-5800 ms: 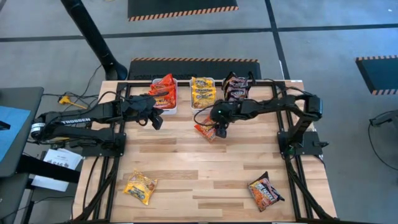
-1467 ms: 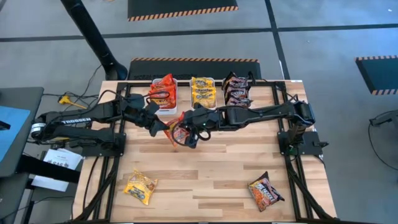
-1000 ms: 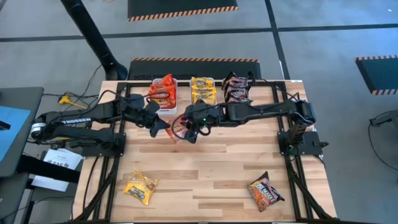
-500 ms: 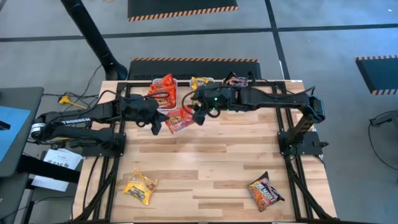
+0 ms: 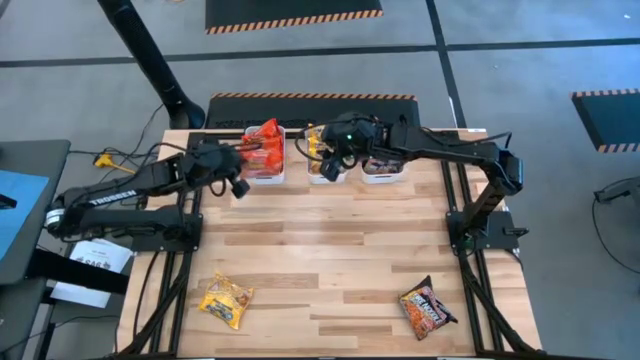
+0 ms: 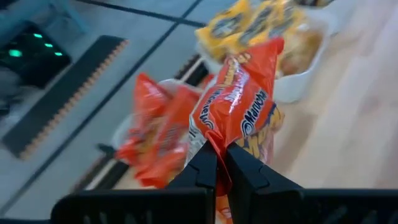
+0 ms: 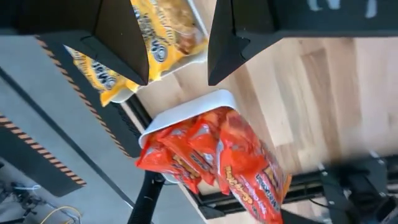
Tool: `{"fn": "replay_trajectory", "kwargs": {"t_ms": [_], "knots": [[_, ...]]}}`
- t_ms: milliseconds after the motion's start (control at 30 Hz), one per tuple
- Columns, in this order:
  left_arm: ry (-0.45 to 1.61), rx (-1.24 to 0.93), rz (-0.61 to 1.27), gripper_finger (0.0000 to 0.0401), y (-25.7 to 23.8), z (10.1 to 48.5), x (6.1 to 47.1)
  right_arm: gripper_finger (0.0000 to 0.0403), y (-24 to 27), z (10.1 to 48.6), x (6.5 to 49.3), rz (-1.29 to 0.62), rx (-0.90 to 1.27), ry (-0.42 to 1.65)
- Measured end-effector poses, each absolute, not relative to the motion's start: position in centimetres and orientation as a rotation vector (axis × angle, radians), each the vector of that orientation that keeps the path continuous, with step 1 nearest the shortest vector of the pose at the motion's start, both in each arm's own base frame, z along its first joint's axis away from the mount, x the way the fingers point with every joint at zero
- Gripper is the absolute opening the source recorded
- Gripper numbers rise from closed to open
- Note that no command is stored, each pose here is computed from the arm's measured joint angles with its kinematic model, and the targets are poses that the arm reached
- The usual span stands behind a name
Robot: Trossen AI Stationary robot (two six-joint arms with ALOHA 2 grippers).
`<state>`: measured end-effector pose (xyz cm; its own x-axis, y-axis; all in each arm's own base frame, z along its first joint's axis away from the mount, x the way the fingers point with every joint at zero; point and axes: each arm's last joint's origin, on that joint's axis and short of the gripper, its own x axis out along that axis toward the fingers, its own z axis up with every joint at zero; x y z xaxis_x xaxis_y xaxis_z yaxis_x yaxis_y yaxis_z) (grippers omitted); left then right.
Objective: Sort Maruchan noodles
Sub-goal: Put the orange noodle pack into the left white bin
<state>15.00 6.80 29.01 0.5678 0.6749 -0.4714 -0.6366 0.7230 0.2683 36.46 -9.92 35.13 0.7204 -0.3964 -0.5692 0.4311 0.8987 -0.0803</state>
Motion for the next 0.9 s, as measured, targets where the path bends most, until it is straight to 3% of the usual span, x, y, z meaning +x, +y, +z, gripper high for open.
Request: {"fn": "replay_trajectory", "kwargs": {"t_ms": [267, 900], "knots": [[0.620, 0.044, 0.797, 0.0000, 8.7, 28.7, 14.5, 0.0187, -11.3, 35.0, 36.0, -0.465, -0.006, 0.648], [0.775, -0.040, 0.810, 0.0000, 12.4, 25.0, 17.8, 0.0187, -13.0, 34.9, 35.3, -0.509, 0.012, 0.668]]}}
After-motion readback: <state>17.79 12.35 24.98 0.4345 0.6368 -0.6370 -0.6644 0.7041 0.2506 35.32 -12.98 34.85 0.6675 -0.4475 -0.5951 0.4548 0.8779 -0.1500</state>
